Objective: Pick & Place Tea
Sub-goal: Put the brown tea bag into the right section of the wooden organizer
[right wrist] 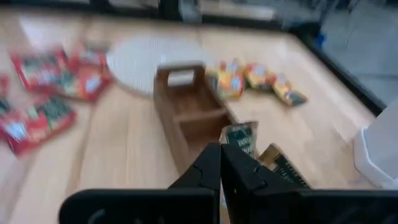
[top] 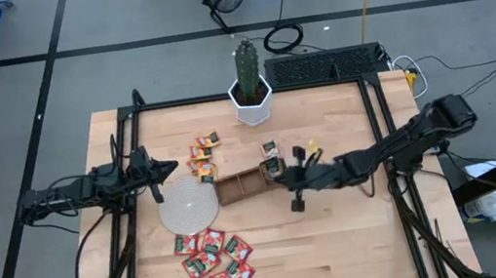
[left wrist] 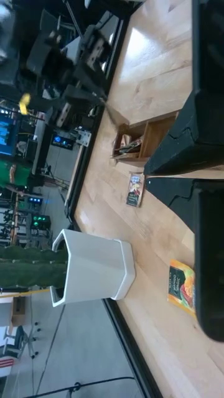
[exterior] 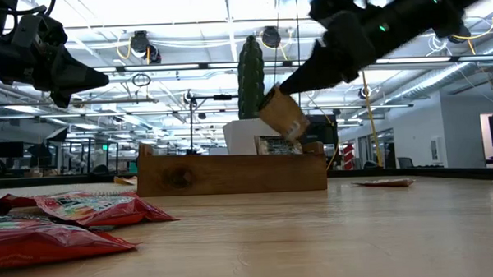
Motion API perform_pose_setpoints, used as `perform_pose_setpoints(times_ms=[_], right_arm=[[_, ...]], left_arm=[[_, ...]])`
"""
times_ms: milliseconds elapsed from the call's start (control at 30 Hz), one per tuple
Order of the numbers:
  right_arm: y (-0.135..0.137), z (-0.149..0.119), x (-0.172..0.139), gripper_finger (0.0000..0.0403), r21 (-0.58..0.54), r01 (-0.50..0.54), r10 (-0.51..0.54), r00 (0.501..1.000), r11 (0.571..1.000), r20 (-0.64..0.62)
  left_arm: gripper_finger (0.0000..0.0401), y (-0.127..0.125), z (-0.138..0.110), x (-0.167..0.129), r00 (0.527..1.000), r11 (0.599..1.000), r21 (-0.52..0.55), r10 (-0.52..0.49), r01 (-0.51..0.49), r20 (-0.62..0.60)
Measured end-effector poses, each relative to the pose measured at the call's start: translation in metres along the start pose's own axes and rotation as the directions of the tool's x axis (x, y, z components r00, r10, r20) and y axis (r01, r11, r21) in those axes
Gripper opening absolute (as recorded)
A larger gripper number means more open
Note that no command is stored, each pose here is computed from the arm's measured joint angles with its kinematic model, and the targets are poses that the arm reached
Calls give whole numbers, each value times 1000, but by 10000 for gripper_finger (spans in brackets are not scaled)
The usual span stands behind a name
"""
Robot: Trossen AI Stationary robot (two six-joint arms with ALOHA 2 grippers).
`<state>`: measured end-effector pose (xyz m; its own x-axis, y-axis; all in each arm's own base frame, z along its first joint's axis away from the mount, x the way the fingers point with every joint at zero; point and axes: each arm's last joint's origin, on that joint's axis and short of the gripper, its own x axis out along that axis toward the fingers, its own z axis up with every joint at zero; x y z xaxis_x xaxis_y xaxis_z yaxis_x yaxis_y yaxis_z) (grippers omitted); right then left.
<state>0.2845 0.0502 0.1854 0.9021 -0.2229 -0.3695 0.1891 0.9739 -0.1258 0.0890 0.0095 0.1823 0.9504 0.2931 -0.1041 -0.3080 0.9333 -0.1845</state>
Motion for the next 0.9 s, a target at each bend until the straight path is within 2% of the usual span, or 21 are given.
perform_pose_setpoints(times_ms=[100, 167, 367, 700, 900], right_arm=[[-13, -15, -12, 0, 80, -41, 30, 991, 996, 134], [-21, -24, -18, 0, 130, -40, 17, 985, 991, 174], [-29, -38, -16, 0, 195, -120, 74, 971, 973, 228], [-34, -50, 0, 0, 221, -89, 40, 975, 971, 217], [-32, -57, 9, 0, 230, -133, 75, 966, 964, 245]], left_arm=[[21, 0, 0, 0, 1000, 1000, 0, 0, 0, -1], [21, 0, 0, 0, 1000, 1000, 0, 0, 0, 0], [21, 0, 0, 0, 1000, 1000, 0, 0, 0, 0], [21, 0, 0, 0, 1000, 1000, 0, 0, 0, 0], [21, 0, 0, 0, 1000, 1000, 0, 0, 0, 0]])
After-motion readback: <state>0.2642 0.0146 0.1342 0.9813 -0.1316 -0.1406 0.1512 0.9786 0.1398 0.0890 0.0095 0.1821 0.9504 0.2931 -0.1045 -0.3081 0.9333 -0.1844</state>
